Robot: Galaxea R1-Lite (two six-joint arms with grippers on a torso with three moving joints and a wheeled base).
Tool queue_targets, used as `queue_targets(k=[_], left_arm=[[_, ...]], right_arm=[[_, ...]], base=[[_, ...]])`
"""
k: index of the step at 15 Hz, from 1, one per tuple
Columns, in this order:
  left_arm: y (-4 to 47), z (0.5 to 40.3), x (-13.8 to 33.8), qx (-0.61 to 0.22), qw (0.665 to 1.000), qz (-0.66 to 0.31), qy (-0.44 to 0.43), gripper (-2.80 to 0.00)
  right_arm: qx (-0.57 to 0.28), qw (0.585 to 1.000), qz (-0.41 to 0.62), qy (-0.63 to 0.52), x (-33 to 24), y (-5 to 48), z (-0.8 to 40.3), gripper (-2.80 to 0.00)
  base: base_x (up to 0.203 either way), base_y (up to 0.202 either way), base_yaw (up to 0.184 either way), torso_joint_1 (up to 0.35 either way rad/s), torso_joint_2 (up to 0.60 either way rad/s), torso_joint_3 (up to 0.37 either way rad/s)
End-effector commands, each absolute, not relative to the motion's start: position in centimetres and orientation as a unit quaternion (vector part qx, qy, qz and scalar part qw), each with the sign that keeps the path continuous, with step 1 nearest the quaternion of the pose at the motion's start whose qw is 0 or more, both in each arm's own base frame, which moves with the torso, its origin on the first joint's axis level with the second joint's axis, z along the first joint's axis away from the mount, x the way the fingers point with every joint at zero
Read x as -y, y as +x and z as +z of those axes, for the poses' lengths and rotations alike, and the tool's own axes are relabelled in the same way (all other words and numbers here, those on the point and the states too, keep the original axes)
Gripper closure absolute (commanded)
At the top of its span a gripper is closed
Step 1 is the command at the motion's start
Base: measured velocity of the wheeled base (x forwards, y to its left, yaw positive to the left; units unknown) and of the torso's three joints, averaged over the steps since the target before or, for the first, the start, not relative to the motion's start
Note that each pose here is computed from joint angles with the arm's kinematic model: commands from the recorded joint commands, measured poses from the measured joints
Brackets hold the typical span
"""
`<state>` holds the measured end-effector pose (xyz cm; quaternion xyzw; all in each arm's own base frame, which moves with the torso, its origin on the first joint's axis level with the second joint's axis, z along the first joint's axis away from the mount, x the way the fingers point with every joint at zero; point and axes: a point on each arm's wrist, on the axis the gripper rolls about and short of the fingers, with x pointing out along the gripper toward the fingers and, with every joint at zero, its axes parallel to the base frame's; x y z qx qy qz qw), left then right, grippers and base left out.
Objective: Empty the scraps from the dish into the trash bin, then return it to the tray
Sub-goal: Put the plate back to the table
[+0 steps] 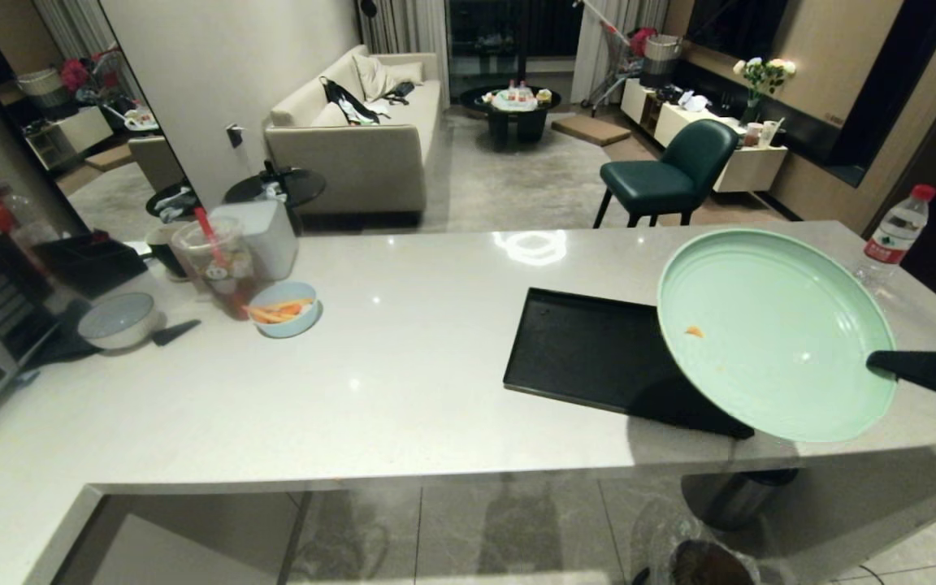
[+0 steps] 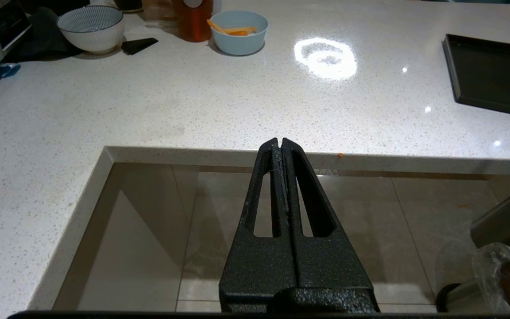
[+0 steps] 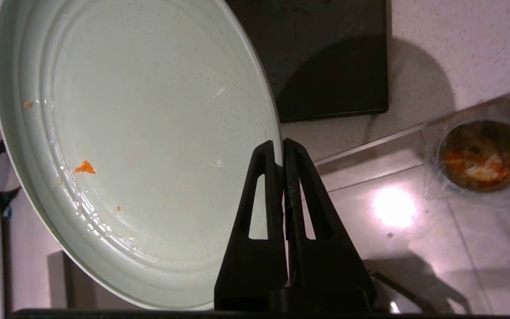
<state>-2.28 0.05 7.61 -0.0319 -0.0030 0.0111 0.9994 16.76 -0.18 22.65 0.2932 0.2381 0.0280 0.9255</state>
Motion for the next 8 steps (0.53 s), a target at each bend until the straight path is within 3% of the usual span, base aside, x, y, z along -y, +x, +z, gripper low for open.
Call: queue_targets(k=[1,8], left_arm=[[-2.3,7.6,-0.1,0.003,0.999,0.011,-0.032,0.00],[-2.3,7.6,-0.1,0.003,0.999,0.011,-0.032,0.00]], right_arm=[[-0.258,0.914,0.018,0.314,0.2,18.4,22.2,0.00],[-0.289,0.883,-0.014,0.370,0.4,21.8,21.0,0.00]], base=[[0.000,0.000,0.000,0.000,0.00,0.000],[0.000,0.000,0.000,0.000,0.00,0.000]])
